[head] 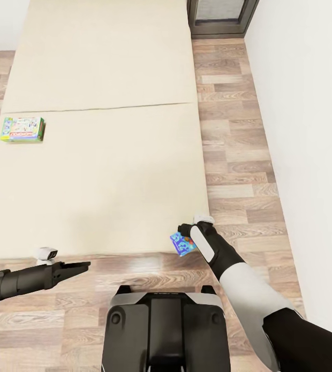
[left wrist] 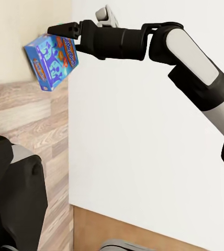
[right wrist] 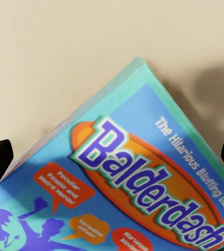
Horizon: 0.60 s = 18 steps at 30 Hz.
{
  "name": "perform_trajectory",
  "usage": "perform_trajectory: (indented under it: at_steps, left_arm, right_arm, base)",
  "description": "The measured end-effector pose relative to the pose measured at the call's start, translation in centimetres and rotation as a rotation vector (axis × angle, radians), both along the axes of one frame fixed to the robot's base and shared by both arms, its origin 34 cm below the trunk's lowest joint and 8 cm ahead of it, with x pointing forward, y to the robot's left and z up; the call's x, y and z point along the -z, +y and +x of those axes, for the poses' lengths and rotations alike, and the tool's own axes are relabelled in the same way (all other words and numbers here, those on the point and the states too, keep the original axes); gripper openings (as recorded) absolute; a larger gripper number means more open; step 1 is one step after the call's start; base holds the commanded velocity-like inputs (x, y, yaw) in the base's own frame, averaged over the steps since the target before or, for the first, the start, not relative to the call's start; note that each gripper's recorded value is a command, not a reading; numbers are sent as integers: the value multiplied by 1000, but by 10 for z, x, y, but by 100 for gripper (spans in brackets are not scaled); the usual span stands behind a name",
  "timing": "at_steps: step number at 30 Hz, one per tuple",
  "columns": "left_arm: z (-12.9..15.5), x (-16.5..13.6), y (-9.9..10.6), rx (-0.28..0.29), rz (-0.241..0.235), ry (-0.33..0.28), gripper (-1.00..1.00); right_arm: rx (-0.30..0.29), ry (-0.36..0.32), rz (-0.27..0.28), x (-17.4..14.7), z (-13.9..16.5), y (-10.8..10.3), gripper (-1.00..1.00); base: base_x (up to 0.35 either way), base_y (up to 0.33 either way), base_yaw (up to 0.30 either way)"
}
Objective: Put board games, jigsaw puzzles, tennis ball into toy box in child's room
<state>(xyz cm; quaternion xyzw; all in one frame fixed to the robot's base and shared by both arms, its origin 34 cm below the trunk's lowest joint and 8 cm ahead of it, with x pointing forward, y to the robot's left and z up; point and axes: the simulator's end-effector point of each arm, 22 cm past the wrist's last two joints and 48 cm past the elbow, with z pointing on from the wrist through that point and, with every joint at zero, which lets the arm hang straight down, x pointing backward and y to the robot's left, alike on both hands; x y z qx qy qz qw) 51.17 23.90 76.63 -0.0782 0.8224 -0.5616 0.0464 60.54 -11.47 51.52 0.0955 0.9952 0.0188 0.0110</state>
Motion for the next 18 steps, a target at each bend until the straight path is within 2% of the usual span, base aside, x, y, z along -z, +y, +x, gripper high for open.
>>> perform_trajectory:
  at_steps: [7, 18]
  left_arm:
    - [0, 0, 0, 0, 0, 0, 100]
    - [0, 0, 0, 0, 0, 0, 100]
  right_arm:
    - [0, 0, 0, 0, 0, 0, 100]
    - [0, -1, 0, 0, 0, 0, 100]
  base:
    - [-105, 0, 0]
    - [-25, 0, 0]
